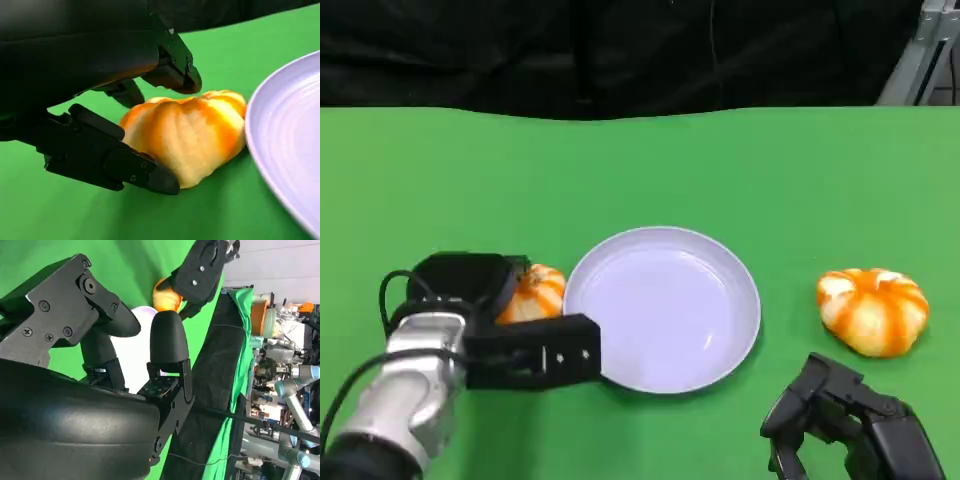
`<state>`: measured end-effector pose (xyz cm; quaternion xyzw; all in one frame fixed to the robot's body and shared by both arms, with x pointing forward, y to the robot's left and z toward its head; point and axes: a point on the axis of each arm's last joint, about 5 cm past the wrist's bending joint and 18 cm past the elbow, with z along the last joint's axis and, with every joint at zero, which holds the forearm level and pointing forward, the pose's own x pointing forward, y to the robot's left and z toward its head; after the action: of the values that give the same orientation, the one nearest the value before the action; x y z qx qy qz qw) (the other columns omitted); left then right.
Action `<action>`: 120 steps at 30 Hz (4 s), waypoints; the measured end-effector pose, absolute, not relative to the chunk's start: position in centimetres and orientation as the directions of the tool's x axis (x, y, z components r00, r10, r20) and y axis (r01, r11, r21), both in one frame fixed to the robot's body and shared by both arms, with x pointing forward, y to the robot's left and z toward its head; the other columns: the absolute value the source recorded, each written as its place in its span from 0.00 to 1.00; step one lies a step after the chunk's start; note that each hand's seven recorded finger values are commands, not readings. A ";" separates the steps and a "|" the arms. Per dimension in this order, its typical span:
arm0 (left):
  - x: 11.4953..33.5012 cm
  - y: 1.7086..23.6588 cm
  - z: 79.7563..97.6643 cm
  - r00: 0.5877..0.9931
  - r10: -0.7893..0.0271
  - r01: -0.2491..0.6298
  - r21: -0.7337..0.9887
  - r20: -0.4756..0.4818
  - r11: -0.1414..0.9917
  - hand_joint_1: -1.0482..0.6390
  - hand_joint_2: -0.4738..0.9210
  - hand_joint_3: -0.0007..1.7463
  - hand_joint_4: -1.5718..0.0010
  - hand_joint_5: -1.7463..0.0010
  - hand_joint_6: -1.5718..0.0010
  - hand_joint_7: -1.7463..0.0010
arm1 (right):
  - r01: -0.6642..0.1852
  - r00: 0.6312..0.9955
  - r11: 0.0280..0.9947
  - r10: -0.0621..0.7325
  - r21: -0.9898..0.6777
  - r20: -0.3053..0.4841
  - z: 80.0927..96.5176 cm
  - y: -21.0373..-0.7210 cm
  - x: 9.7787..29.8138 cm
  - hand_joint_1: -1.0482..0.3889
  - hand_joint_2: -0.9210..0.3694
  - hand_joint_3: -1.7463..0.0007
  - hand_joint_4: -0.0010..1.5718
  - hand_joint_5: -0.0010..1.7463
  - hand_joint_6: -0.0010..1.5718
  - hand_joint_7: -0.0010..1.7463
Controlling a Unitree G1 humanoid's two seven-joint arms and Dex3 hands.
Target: Grasp the bread from the table and place it into the plate.
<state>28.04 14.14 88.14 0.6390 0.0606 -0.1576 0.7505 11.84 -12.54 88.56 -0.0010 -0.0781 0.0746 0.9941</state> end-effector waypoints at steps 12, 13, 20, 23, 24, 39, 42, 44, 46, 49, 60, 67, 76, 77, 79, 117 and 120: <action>28.4 15.6 87.8 0.933 -0.228 0.325 0.922 -0.278 0.209 0.52 0.97 0.07 0.49 0.00 0.61 0.01 | -0.150 0.976 0.989 0.150 -0.015 0.157 88.6 -12.6 11.9 0.68 0.42 0.26 0.42 0.96 0.42 0.84; 28.2 15.7 87.7 0.937 -0.228 0.312 0.925 -0.263 0.214 0.52 0.98 0.08 0.48 0.00 0.61 0.00 | -0.149 0.976 0.989 0.150 -0.015 0.157 88.6 -12.6 11.9 0.69 0.42 0.26 0.42 0.97 0.42 0.84; 27.5 16.7 88.2 0.983 -0.186 0.050 0.972 -0.007 0.229 0.52 0.96 0.09 0.44 0.00 0.58 0.00 | -0.147 0.976 0.989 0.148 -0.016 0.158 88.6 -12.6 11.9 0.69 0.41 0.25 0.41 0.97 0.42 0.84; 27.5 17.4 89.1 0.981 -0.170 -0.056 0.978 0.090 0.199 0.51 0.79 0.40 0.43 0.00 0.56 0.00 | -0.147 0.976 0.989 0.148 -0.016 0.158 88.6 -12.6 11.9 0.69 0.41 0.25 0.42 0.97 0.42 0.85; 27.4 17.4 89.3 0.979 -0.173 -0.076 0.977 0.111 0.201 0.52 0.73 0.50 0.43 0.00 0.55 0.00 | -0.147 0.976 0.989 0.147 -0.015 0.158 88.6 -12.6 11.9 0.69 0.41 0.25 0.42 0.97 0.42 0.85; 26.9 13.0 92.1 0.897 -0.384 -0.009 0.878 0.219 0.479 0.50 0.61 0.75 0.39 0.00 0.50 0.00 | -0.143 0.977 0.990 0.143 -0.013 0.158 88.6 -12.4 12.0 0.69 0.42 0.25 0.41 0.97 0.42 0.85; 26.9 11.7 92.3 0.879 -0.430 0.038 0.870 0.205 0.491 0.50 0.62 0.76 0.38 0.00 0.51 0.00 | -0.144 0.977 0.990 0.144 -0.011 0.159 88.6 -12.3 12.0 0.69 0.43 0.24 0.41 0.97 0.42 0.84; 26.9 11.0 92.5 0.870 -0.454 0.064 0.868 0.193 0.492 0.50 0.62 0.73 0.38 0.00 0.51 0.00 | -0.143 0.977 0.990 0.143 -0.009 0.159 88.6 -12.3 12.0 0.68 0.42 0.24 0.41 0.97 0.42 0.84; 27.1 10.3 92.7 0.860 -0.479 0.090 0.872 0.176 0.482 0.51 0.63 0.72 0.39 0.00 0.51 0.00 | -0.143 0.977 0.990 0.142 -0.008 0.159 88.6 -12.3 12.0 0.68 0.42 0.24 0.41 0.97 0.42 0.84; 27.3 9.4 92.7 0.854 -0.497 0.120 0.869 0.156 0.479 0.52 0.63 0.69 0.40 0.00 0.53 0.04 | -0.143 0.977 0.990 0.142 -0.005 0.157 88.5 -12.3 12.0 0.68 0.43 0.24 0.41 0.98 0.42 0.84; 27.4 7.9 92.2 0.821 -0.557 0.369 0.863 -0.128 0.346 0.29 0.99 0.10 0.95 0.45 0.99 0.85 | -0.148 0.977 0.989 0.147 0.000 0.156 88.5 -12.1 11.9 0.67 0.42 0.25 0.41 0.97 0.42 0.84; 27.4 8.3 93.0 0.790 -0.567 0.407 0.891 -0.233 0.201 0.18 1.00 0.13 0.94 0.49 0.99 0.82 | -0.146 0.977 0.989 0.144 -0.001 0.156 88.5 -12.1 11.9 0.68 0.42 0.25 0.41 0.97 0.42 0.84; 27.4 8.9 94.0 0.773 -0.594 0.383 0.910 -0.222 0.157 0.23 1.00 0.12 0.54 0.43 0.86 0.74 | -0.145 0.977 0.989 0.144 -0.001 0.158 88.6 -12.2 12.0 0.68 0.42 0.25 0.41 0.97 0.42 0.84; 27.3 9.2 94.2 0.773 -0.603 0.373 0.911 -0.199 0.177 0.24 1.00 0.12 0.53 0.42 0.83 0.74 | -0.145 0.977 0.989 0.143 -0.001 0.159 88.6 -12.2 12.0 0.68 0.42 0.25 0.41 0.97 0.42 0.84; 27.2 9.9 94.8 0.778 -0.617 0.335 0.909 -0.119 0.248 0.25 1.00 0.12 0.53 0.42 0.81 0.73 | -0.143 0.977 0.990 0.142 -0.001 0.159 88.6 -12.2 12.0 0.68 0.42 0.25 0.41 0.97 0.42 0.84; 12.9 18.2 87.7 0.989 -0.084 0.072 0.102 0.124 0.992 0.59 0.61 0.83 0.46 0.00 0.51 0.07 | -0.143 0.978 0.990 0.144 -0.019 0.150 88.3 -12.8 11.8 0.67 0.43 0.24 0.44 0.96 0.44 0.83; 12.9 18.2 87.6 0.989 -0.087 0.076 0.090 0.122 0.993 0.59 0.60 0.84 0.46 0.00 0.50 0.09 | -0.139 0.979 0.990 0.140 -0.019 0.148 88.3 -12.9 11.8 0.66 0.44 0.24 0.44 0.96 0.44 0.83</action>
<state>12.94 18.16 87.64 0.0424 -0.0632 -0.0408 0.9963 11.79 -12.86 88.25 -0.0044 -0.0749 0.0703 0.9947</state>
